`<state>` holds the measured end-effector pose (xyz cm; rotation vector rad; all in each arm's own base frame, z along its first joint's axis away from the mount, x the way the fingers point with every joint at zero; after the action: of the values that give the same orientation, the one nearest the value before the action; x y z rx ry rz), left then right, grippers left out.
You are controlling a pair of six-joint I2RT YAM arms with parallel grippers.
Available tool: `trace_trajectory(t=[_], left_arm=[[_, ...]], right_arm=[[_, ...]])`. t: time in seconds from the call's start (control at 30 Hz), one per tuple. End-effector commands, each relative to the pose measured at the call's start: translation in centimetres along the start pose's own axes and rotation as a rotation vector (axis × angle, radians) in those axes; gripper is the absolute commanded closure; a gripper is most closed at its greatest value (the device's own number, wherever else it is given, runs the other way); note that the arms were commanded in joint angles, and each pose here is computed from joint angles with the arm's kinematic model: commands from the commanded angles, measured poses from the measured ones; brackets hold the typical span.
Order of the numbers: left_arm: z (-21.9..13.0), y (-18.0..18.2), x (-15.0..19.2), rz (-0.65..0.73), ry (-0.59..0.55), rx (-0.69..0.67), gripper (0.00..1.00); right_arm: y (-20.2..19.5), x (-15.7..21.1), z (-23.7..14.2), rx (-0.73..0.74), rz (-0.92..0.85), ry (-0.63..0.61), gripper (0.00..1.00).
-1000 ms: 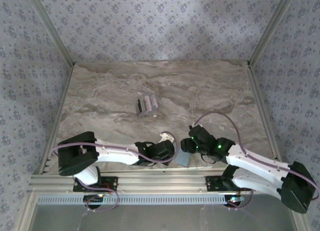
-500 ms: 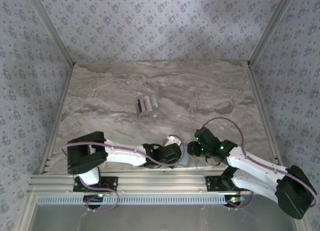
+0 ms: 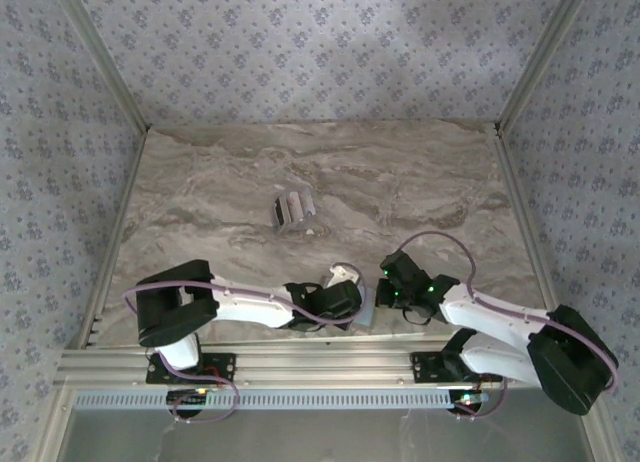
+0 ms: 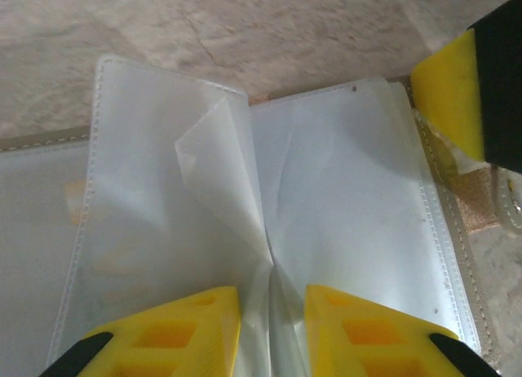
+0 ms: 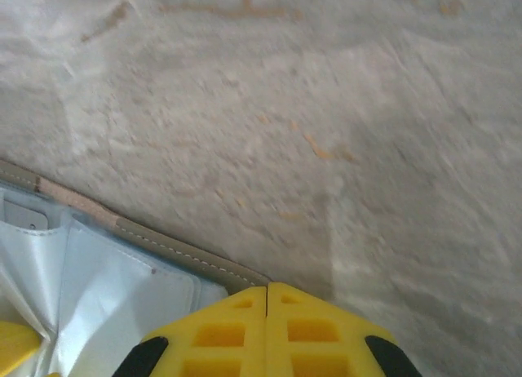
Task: Put the credit cards into the card holder
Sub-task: Move the card holder to the bottom-center of the table.
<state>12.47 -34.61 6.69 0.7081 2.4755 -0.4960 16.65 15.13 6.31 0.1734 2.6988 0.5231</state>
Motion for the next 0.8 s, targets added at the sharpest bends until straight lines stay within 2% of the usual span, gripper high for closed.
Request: trace_trajectory(t=[0.0,0.2,0.23,0.33,0.4,0.5,0.63,0.77], left_arm=[[1.0,3.1,1.3,-0.039,0.048,-0.084,0.71],[1.4,5.3,0.0,-0.088,0.039,-0.102,0.71],[1.4,5.4,-0.2,-0.09,0.037,-0.1,0.71],[1.2,5.9,-0.6,-0.102,0.032,-0.106,0.71],[0.5,6.0,-1.0,-0.109,0.013,-0.098,0.71],[-0.7,6.4,-1.5,-0.113,-0.014,-0.084,0.67],[-2.6,7.2,-1.8,-0.145,-0.045,-0.025,0.61],[-5.2,8.8,-2.1,-0.179,-0.101,-0.017,0.55]], right_arm=[[3.1,-2.0,0.2,-0.119,-0.024,-0.046,1.0],[5.0,-5.4,1.2,-0.098,-0.057,-0.092,1.0],[5.2,-5.8,1.3,-0.091,-0.057,-0.099,0.97],[5.2,-7.1,1.2,-0.051,-0.044,-0.134,0.82],[5.2,-7.7,0.8,-0.034,-0.031,-0.157,0.67],[5.3,-8.5,0.1,0.003,-0.028,-0.188,0.53],[6.0,-9.5,-0.7,0.032,-0.06,-0.206,0.4],[8.2,-10.9,-1.0,-0.016,-0.117,-0.214,0.27]])
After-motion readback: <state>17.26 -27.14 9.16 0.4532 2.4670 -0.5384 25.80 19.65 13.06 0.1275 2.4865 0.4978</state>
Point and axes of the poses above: each hand's point on the last joint's axis, 136 mm out from that joint toward the fingers, its own z axis out along the fingers, its own y axis along the line the jaws close on, x = y × z, the point moved 5 cm from there along -z, back along the fingers, and after that the axes turned 6 degrees about z, right-handed, at the moved point
